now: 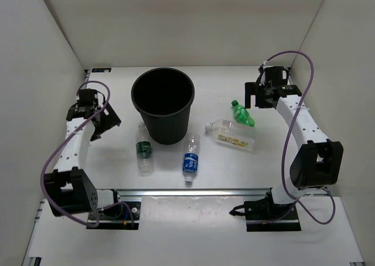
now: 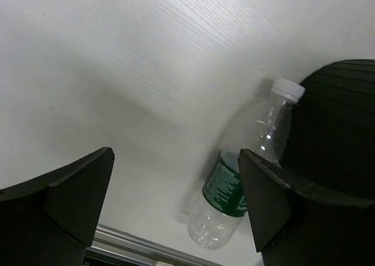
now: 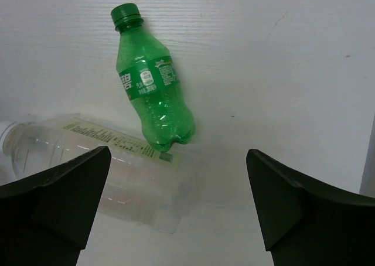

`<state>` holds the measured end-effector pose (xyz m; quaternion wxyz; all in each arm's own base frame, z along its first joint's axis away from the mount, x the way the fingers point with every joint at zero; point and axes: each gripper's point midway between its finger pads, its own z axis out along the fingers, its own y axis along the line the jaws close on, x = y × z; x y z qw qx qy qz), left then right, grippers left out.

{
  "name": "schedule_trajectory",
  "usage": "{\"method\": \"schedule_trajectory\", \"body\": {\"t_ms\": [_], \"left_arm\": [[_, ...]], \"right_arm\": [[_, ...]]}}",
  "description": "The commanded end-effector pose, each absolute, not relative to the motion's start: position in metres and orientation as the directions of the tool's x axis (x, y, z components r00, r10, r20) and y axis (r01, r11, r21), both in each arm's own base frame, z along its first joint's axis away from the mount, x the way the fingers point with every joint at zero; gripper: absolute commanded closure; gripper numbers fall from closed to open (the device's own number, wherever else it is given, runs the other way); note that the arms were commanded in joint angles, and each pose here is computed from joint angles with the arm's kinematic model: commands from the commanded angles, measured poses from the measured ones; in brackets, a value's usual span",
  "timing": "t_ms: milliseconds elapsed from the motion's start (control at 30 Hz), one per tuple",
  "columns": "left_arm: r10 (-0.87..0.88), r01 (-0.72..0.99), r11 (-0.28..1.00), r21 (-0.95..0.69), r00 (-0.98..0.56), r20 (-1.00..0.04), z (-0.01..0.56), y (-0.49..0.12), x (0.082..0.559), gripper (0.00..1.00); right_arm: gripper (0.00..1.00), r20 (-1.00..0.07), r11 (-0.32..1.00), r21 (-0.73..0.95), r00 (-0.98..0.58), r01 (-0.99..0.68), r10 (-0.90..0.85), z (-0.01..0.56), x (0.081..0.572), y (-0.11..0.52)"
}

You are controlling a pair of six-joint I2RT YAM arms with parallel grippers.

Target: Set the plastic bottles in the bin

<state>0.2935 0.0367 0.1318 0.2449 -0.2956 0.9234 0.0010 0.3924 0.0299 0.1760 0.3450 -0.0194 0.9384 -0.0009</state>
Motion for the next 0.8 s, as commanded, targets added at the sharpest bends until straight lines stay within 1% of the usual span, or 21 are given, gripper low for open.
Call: {"method": "schedule_trajectory", "body": {"t_ms": [0,100,133,200,233,267,300,367,400,533,600,667,767], "left_arm": [[-0.536,-0.535,0.828,-0.165,-0.670,-0.513,0.153,0.035,0.290,0.02],[-0.534,-0.499,0.837,-0.224,-0.655,-0.535,0.159,0.027,0.292,0.01],[-0.533,-0.484,0.841,-0.243,-0.662,-0.527,0.158,0.023,0.292,0.01],[-0.536,-0.479,0.839,-0.258,-0.646,-0.544,0.161,0.020,0.289,0.02],[-0.536,-0.485,0.838,-0.249,-0.648,-0.541,0.157,0.019,0.287,0.01],[-0.536,-0.492,0.836,-0.245,-0.633,-0.558,0.161,0.022,0.285,0.02],[-0.534,-0.488,0.838,-0.247,-0.633,-0.561,0.161,0.019,0.281,0.01],[-0.540,-0.491,0.835,-0.248,-0.642,-0.545,0.155,0.017,0.275,0.02],[-0.545,-0.495,0.832,-0.251,-0.645,-0.535,0.152,0.016,0.273,0.01],[-0.537,-0.477,0.841,-0.256,-0.676,-0.504,0.141,0.005,0.265,0.01],[-0.539,-0.476,0.841,-0.257,-0.686,-0.489,0.138,0.003,0.263,0.01],[-0.544,-0.479,0.838,-0.263,-0.687,-0.481,0.136,0.001,0.260,0.01],[-0.548,-0.482,0.835,-0.266,-0.687,-0.477,0.133,0.000,0.254,0.01]], "right_arm": [[0.01,-0.714,1.000,0.029,-0.700,-0.009,0.015,0.206,0.401,0.022],[0.01,-0.709,1.000,0.024,-0.705,-0.003,0.015,0.206,0.400,0.018],[0.01,-0.698,1.000,0.019,-0.716,-0.009,0.007,0.201,0.398,0.016],[0.00,-0.699,0.999,0.038,-0.715,-0.031,0.004,0.197,0.395,0.018],[0.01,-0.716,0.998,0.045,-0.698,-0.044,0.002,0.198,0.398,0.019],[0.01,-0.699,0.997,0.060,-0.715,-0.051,0.005,0.186,0.393,0.020],[0.01,-0.716,0.996,0.071,-0.698,-0.059,0.009,0.189,0.396,0.018],[0.01,-0.733,0.993,0.095,-0.680,-0.068,0.023,0.185,0.400,0.021],[0.01,-0.734,0.993,0.113,-0.677,-0.044,0.054,0.183,0.403,0.009],[0.01,-0.705,0.983,0.180,-0.700,-0.025,0.111,0.156,0.410,-0.003],[0.03,-0.709,0.981,0.189,-0.698,-0.054,0.098,0.145,0.417,-0.004],[0.03,-0.716,0.980,0.187,-0.693,-0.069,0.088,0.135,0.422,0.000],[0.02,-0.732,0.967,0.211,-0.679,-0.143,0.059,0.130,0.430,0.022]]}}
